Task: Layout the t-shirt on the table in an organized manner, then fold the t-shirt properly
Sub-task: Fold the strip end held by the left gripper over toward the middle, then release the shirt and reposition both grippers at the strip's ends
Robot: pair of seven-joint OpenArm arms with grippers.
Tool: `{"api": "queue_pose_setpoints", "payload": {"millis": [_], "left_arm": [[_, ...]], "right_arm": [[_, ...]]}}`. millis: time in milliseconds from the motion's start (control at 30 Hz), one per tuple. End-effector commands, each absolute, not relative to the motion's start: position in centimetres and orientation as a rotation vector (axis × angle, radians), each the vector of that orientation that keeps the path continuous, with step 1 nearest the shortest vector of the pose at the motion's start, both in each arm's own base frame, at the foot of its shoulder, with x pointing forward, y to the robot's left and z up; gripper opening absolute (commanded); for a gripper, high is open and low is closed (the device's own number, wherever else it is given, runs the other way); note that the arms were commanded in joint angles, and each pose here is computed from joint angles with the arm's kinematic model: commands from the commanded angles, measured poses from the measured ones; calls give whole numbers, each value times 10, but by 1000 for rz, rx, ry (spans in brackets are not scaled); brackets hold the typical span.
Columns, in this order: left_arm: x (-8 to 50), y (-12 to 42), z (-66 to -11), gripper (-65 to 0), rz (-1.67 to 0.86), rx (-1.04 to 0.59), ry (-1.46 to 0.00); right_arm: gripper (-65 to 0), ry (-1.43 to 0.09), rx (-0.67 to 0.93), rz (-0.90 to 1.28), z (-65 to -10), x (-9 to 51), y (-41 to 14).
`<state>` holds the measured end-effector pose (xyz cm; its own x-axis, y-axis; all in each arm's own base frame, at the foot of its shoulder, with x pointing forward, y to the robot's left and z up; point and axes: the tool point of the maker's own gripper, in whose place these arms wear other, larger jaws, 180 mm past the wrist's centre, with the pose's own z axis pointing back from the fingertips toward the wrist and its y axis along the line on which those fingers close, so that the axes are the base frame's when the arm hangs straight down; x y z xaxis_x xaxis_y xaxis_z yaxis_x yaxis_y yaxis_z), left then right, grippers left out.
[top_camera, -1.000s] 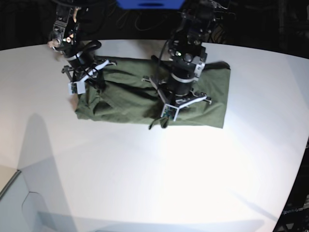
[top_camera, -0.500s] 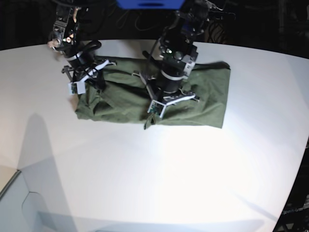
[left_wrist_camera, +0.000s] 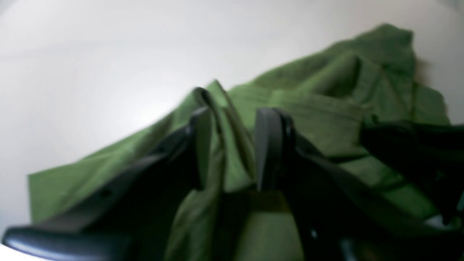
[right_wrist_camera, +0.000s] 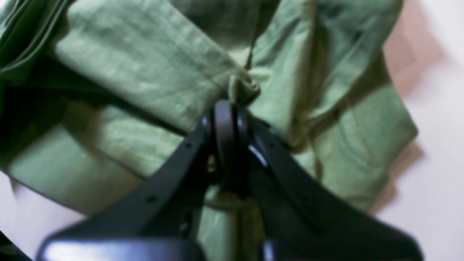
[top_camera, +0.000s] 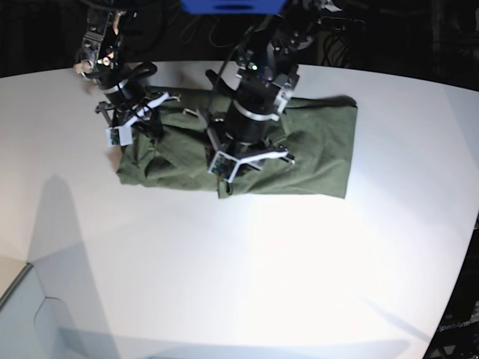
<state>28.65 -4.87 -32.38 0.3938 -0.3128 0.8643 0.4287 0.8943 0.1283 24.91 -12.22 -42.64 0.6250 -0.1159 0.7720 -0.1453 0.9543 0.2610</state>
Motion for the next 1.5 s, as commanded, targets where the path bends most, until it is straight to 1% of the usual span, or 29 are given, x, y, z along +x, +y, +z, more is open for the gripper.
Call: {"api": "queue_pose_setpoints", "payload": {"millis": [0, 100, 133, 300, 333, 433, 533, 667, 733, 800, 867, 933, 1000, 1033, 1100, 1167, 1233, 1300, 1367, 1467], "left_arm": [[291, -49, -302, -447, -448, -132, -1139], [288, -10, -310, -455, -430, -55, -1127], [289, 0, -312, -477, -421, -33, -1122], [294, 52, -334, -643, -338, 76, -1060], [296, 61, -339, -650, -320, 95, -1045], [292, 62, -357, -648, -328, 97, -989], [275, 29, -375, -650, -430, 38, -945], [228, -31, -388, -650, -784, -102, -895], [218, -44, -382, -650, -847, -138, -907], [222, -43, -365, -650, -821, -141, -951], [229, -30, -351, -650, -774, -120, -988], [241, -10, -337, -650, -707, -80, -1022], [255, 18, -335, -650, -649, -15, -1026], [261, 33, -336, -650, -621, 19, -1023], [270, 63, -340, -650, -570, 85, -1010], [277, 92, -340, -650, -518, 146, -1001], [280, 113, -343, -650, -476, 178, -986], [283, 130, -349, -650, -450, 167, -959], [288, 142, -350, -650, -422, 136, -950], [291, 162, -365, -650, -368, 100, -911]], "right_arm": [[-650, -927, 316, 25, -419, 253, -122], [-650, -927, 315, 23, -419, 253, -122], [-650, -927, 315, 23, -419, 253, -122], [-650, -924, 314, 22, -420, 252, -123], [-650, -924, 314, 22, -420, 252, -123], [-650, -925, 312, 21, -419, 253, -124], [-650, -925, 314, 22, -419, 253, -123], [-650, -927, 312, 21, -419, 253, -124], [-650, -927, 311, 22, -419, 253, -124], [-650, -928, 310, 22, -418, 253, -125], [-650, -928, 307, 24, -418, 253, -126], [-650, -925, 298, 41, -418, 253, -129], [-643, -924, 291, 42, -418, 253, -133], [-618, -926, 290, 41, -418, 254, -133], [-543, -946, 266, 61, -409, 256, -140], [-448, -976, 249, 82, -397, 258, -143], [-372, -997, 236, 93, -387, 257, -145], [-304, -1032, 220, 115, -371, 259, -145], [-250, -1048, 202, 134, -359, 262, -146], [-199, -1037, 190, 144, -356, 267, -148]]}}
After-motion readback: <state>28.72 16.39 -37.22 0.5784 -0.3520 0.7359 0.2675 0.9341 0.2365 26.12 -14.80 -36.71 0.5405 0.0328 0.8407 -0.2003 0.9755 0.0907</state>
